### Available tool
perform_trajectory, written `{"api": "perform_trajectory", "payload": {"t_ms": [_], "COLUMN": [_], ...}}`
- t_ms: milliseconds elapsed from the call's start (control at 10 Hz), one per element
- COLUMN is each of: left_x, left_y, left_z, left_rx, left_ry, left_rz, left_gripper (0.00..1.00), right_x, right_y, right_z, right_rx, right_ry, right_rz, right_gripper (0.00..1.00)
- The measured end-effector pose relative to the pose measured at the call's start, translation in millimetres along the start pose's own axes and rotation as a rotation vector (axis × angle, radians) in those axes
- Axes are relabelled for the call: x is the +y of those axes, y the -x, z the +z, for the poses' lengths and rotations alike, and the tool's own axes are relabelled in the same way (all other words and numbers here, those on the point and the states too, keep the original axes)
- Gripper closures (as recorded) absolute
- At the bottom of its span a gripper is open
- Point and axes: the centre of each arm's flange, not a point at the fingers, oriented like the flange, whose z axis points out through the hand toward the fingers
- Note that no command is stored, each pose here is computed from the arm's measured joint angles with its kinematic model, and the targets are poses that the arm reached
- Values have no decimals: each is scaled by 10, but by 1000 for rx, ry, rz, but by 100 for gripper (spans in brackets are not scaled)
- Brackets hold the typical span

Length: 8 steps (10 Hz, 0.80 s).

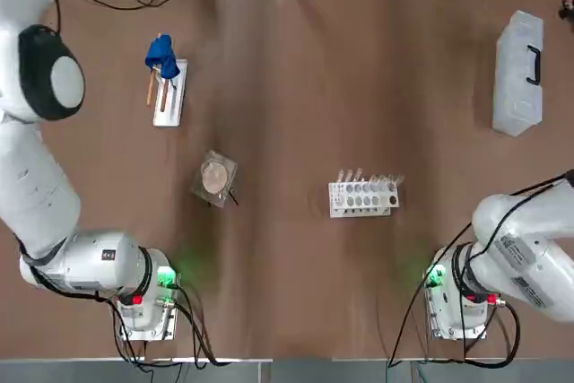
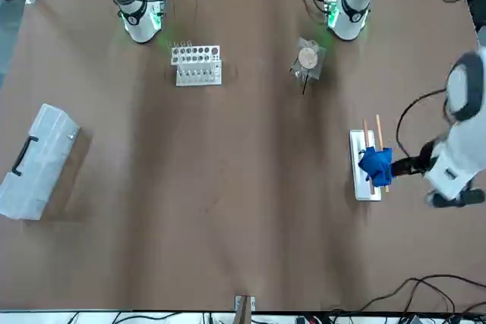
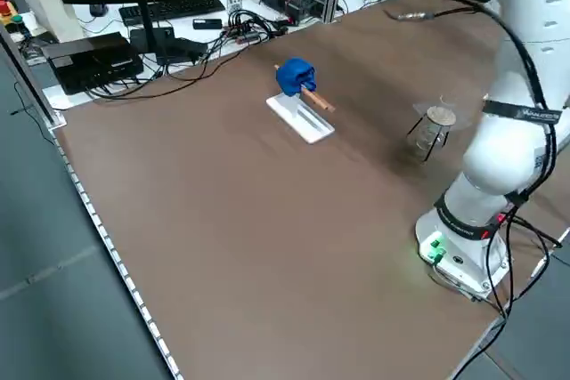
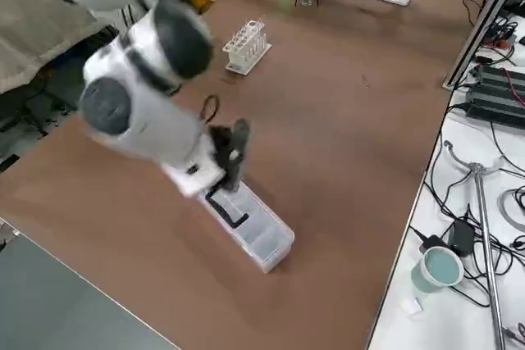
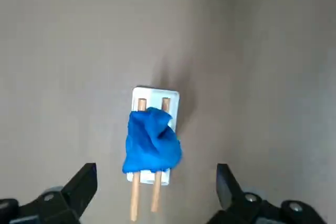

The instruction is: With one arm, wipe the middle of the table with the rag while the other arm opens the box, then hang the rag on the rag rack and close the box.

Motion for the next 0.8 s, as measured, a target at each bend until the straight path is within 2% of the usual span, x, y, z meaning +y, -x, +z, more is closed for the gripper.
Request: {"api": "perform_trajectory", "payload": {"t_ms": [200,400,700,800], "left_x": [-6,-16,-67,-97], "left_y": [384,731,929,904], "left_z": [-674,-1077,-1201,-1139], "left_rx": [24,46,66,76], "left_ry": [22,27,28,29], "left_rz": [2,4,-1,-5], "left_gripper": [0,0,3,3], "right_x": [-659,-1157,-1899,-2126], "right_y": [-377,-595,-881,-951], "right_z": [-122,-177,-52,8], "right_rx": [-55,-76,-97,-99], "right_ry": [114,181,250,261], "right_rz": [61,98,219,245], "right_gripper": [82,53,6,2]}}
